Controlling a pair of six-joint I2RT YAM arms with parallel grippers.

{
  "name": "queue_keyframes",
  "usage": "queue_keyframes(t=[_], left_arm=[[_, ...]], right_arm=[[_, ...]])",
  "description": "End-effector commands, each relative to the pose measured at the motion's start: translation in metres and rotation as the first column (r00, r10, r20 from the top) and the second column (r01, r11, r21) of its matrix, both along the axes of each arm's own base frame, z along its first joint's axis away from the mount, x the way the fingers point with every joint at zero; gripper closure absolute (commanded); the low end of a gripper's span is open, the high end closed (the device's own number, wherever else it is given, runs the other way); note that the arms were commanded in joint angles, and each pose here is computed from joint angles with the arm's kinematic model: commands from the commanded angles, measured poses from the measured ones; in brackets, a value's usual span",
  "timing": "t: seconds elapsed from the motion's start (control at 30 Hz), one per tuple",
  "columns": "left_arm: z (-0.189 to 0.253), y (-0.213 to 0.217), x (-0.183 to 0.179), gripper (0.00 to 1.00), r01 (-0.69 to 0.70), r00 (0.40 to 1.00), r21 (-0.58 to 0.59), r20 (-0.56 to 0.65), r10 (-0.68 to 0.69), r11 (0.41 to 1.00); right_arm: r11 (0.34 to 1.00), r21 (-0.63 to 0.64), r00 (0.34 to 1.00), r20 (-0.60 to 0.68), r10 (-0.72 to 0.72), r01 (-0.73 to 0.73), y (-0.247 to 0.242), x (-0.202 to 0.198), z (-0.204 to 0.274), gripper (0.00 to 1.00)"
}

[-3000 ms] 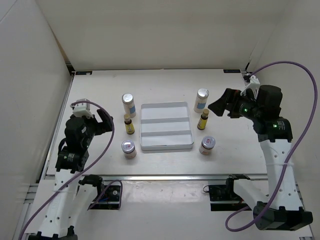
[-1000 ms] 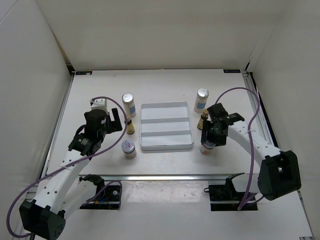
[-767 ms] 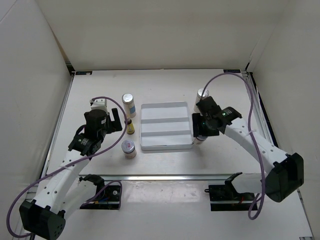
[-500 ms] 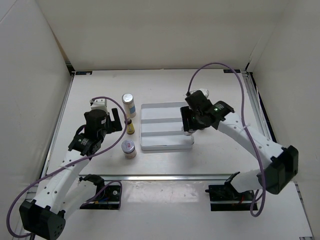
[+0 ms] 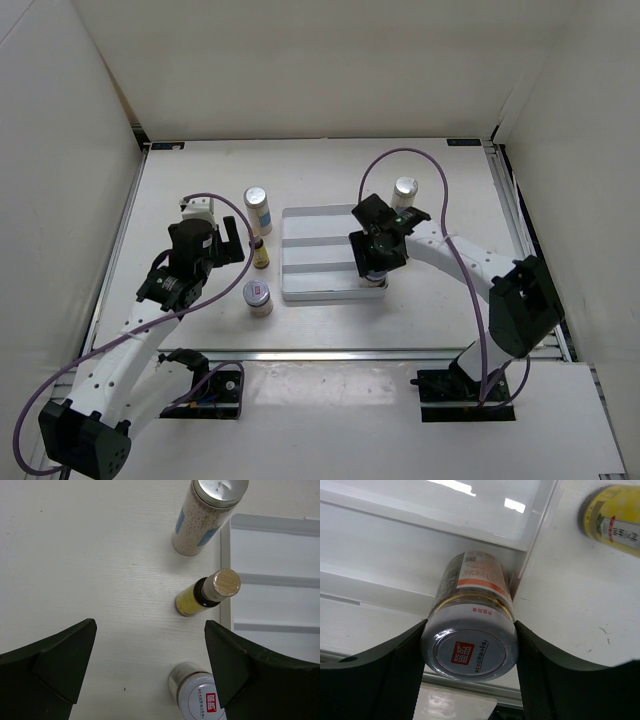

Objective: Organize the condiment bottles

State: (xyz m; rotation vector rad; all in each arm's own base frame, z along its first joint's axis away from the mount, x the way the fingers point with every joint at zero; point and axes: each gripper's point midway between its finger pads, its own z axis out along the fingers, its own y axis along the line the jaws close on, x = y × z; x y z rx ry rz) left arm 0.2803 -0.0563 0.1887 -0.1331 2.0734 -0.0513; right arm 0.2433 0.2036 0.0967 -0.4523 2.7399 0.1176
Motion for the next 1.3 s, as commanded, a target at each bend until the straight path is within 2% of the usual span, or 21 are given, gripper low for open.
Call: queue_keyframes(t=[0.0, 0.07, 0.1, 0.17, 0.2, 0.23, 0.3, 0.33, 0.4, 0.53, 0.63, 0.73, 0.9, 0.97, 1.17, 1.27], left_arm=[[0.018, 0.001, 0.003, 0.00, -0.011, 0.999, -0.009, 0.042, 0.011, 1.000], [0.017, -0.001, 0.003, 0.00, -0.001, 0.999, -0.014, 0.040, 0.002, 1.000], [0.015, -0.003, 0.003, 0.00, 0.007, 1.000, -0.015, 0.030, -0.006, 1.000], [0.015, -0.005, 0.003, 0.00, 0.016, 0.999, -0.019, 0.028, -0.015, 1.000], [0.014, -0.009, 0.002, 0.00, 0.028, 0.999, -0.036, 0.025, -0.027, 0.999], [0.010, -0.010, 0.001, 0.00, 0.035, 0.999, -0.037, 0.015, -0.035, 0.999], [0.010, -0.015, 0.000, 0.00, 0.059, 0.998, -0.050, 0.011, -0.059, 0.997], [0.009, -0.017, 0.000, 0.00, 0.070, 0.998, -0.056, 0.009, -0.069, 0.996], [0.009, -0.022, -0.001, 0.00, 0.103, 0.995, -0.060, 0.005, -0.103, 0.993], [0.018, -0.033, -0.003, 0.00, 0.168, 0.985, -0.091, 0.049, -0.164, 0.982], [0.024, -0.041, -0.008, 0.00, 0.220, 0.974, -0.120, 0.075, -0.212, 0.968], [0.019, -0.047, -0.014, 0.00, 0.247, 0.969, -0.149, 0.060, -0.240, 0.958], [0.012, -0.060, -0.025, 0.00, 0.247, 0.967, -0.255, 0.007, -0.254, 0.935], [-0.003, -0.064, -0.031, 0.00, 0.231, 0.964, -0.273, -0.064, -0.257, 0.934], [-0.020, -0.075, -0.047, 0.00, 0.250, 0.952, -0.260, -0.108, -0.285, 0.933], [-0.038, -0.085, -0.053, 0.00, 0.252, 0.936, -0.264, -0.179, -0.304, 0.931]], right_arm=[[0.999, 0.050, 1.000, 0.017, 0.002, -0.003, 0.014, 0.008, -0.005, 0.92], [0.999, 0.053, 1.000, 0.001, 0.008, -0.008, 0.016, 0.006, -0.010, 0.89], [0.999, 0.054, 1.000, 0.001, 0.008, -0.008, 0.016, 0.006, -0.010, 0.79], [0.999, 0.054, 1.000, 0.001, 0.008, -0.008, 0.016, 0.006, -0.010, 0.67], [0.998, 0.059, 1.000, 0.002, 0.008, -0.008, 0.017, 0.002, -0.007, 0.57], [0.999, 0.040, 0.999, 0.043, 0.003, -0.005, 0.015, 0.006, 0.001, 0.40], [1.000, 0.019, 0.996, 0.087, 0.009, -0.010, 0.013, 0.005, 0.016, 0.26], [1.000, 0.020, 0.993, 0.116, 0.000, -0.003, 0.015, 0.007, 0.026, 0.13], [1.000, -0.009, 0.981, 0.194, -0.005, 0.007, 0.012, 0.007, 0.046, 0.00], [1.000, -0.018, 0.936, 0.353, -0.017, 0.025, 0.004, 0.003, 0.093, 0.00], [0.998, 0.061, 0.900, 0.435, -0.033, 0.007, 0.006, -0.002, 0.126, 0.00], [0.992, 0.124, 0.885, 0.464, -0.040, -0.020, 0.002, -0.010, 0.145, 0.00], [0.993, 0.104, 0.889, 0.459, 0.002, -0.057, -0.005, -0.018, 0.138, 0.00], [0.994, 0.099, 0.891, 0.455, 0.005, -0.056, -0.010, -0.021, 0.133, 0.00], [0.992, 0.107, 0.899, 0.438, 0.008, -0.061, -0.015, -0.030, 0.124, 0.00], [0.993, 0.099, 0.902, 0.432, 0.012, -0.060, -0.017, -0.031, 0.120, 0.00]])
